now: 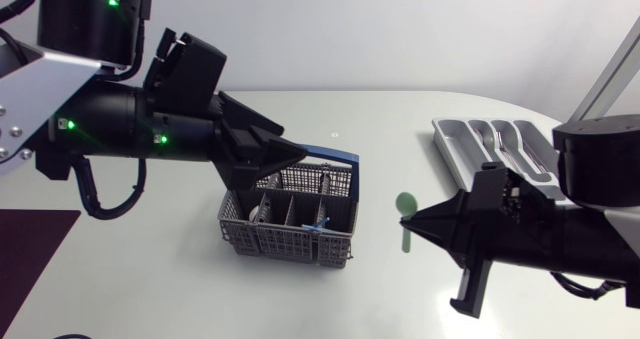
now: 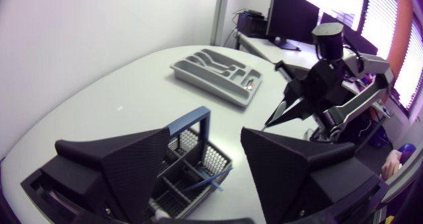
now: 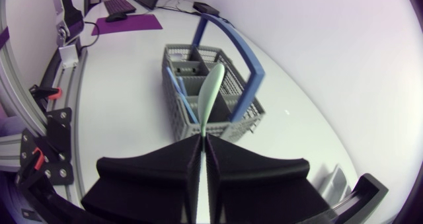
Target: Unload the cutlery basket into the drawer organizer.
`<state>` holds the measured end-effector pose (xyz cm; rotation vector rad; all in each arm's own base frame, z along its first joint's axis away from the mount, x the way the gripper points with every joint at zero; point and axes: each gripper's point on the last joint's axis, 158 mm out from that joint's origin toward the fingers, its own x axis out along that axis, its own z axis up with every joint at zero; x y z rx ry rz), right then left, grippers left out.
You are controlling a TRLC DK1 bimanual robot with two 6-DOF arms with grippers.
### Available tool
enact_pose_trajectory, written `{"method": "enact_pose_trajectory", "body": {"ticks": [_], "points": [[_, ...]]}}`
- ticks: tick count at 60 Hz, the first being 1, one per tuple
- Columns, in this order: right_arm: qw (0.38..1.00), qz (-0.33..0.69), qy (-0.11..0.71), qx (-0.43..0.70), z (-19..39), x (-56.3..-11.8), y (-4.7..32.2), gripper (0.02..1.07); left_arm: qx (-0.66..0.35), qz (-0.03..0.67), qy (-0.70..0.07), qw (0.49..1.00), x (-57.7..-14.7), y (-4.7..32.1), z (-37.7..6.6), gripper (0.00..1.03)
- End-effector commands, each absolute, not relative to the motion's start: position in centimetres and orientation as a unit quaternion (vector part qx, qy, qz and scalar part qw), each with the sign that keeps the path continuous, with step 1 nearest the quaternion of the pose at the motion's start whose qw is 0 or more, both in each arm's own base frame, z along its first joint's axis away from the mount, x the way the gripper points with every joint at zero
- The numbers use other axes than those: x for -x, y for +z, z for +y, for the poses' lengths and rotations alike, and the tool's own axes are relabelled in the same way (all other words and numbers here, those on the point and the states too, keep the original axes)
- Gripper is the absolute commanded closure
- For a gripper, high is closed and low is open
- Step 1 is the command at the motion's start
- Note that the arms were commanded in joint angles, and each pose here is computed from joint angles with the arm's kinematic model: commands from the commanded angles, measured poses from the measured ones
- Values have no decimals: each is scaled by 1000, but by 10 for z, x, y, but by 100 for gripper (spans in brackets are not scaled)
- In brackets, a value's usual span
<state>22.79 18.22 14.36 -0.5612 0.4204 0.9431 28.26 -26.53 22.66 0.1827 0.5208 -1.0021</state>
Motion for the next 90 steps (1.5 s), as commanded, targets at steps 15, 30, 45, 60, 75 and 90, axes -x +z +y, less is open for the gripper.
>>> {"method": "enact_pose_trajectory", "body": {"ticks": [15,30,45,60,75,90], "points": [[864,231,307,326,61,-278,104,101,-168,293,-397,853,-302,185,-218,23],[870,244,233,359,-33,-315,95,101,-200,314,-372,850,-298,164,-201,23],[855,272,177,405,-117,-338,87,101,-211,330,-360,847,-293,155,-191,23],[838,305,146,429,-180,-346,64,101,-219,339,-353,844,-290,152,-187,23],[815,341,141,447,-209,-347,31,101,-229,352,-348,839,-281,148,-182,23],[786,371,149,473,-208,-336,0,92,-241,357,-344,834,-269,154,-173,23]]}}
